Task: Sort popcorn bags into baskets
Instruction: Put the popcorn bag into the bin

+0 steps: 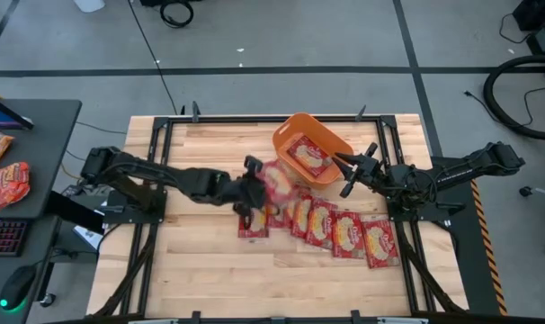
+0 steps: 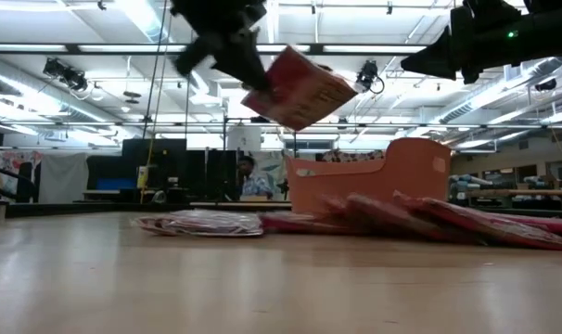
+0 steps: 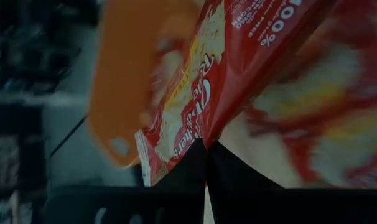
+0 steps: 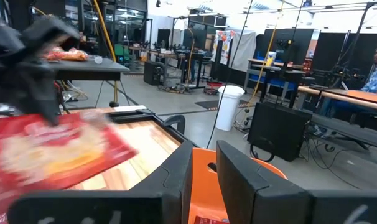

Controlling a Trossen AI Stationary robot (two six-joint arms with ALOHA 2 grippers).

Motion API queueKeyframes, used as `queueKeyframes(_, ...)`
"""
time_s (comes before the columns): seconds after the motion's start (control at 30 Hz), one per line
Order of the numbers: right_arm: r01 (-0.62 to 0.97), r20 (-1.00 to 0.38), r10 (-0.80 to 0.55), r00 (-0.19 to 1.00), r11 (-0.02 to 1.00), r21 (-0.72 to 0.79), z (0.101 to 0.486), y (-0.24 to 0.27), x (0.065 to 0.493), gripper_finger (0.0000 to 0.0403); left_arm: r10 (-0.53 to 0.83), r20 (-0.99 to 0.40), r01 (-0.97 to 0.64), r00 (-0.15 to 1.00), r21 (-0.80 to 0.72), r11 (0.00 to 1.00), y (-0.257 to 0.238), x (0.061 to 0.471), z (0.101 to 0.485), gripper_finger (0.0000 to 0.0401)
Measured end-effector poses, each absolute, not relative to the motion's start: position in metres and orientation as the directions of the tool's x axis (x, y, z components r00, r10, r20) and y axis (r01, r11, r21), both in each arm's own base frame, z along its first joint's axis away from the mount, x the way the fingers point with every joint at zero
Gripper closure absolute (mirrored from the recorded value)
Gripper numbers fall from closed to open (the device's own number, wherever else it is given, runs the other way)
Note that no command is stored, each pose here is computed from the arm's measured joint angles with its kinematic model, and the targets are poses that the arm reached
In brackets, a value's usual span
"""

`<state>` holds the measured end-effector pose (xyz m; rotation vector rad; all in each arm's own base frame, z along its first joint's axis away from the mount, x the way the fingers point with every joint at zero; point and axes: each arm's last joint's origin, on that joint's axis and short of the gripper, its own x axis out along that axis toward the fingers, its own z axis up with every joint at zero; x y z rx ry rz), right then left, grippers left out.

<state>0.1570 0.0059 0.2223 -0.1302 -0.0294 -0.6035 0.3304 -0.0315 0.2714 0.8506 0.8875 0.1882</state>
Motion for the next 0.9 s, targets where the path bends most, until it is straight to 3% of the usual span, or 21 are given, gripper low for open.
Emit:
queueKeyframes(0.43,0.568,0.070,-0.564,0.823,0.815,-0.111,0.223,0.006,0.157,0.0326,0.614,-0.397,-0.187,0.683,0.717,0.672,0.038,0.389,0.240,0.0395)
queueKeyframes(0.77,0.571,0.071,-0.566,0.821,0.813,-0.116,0.223,0.006,0.157,0.0326,0.618,-0.373,-0.221,0.692,0.706,0.673,0.073,0.414,0.192,0.0381)
queueKeyframes(0.9,0.570,0.070,-0.566,0.821,0.813,-0.118,0.223,0.006,0.157,0.0326,0.631,-0.385,-0.197,0.673,0.729,0.655,0.067,0.415,0.187,0.0343)
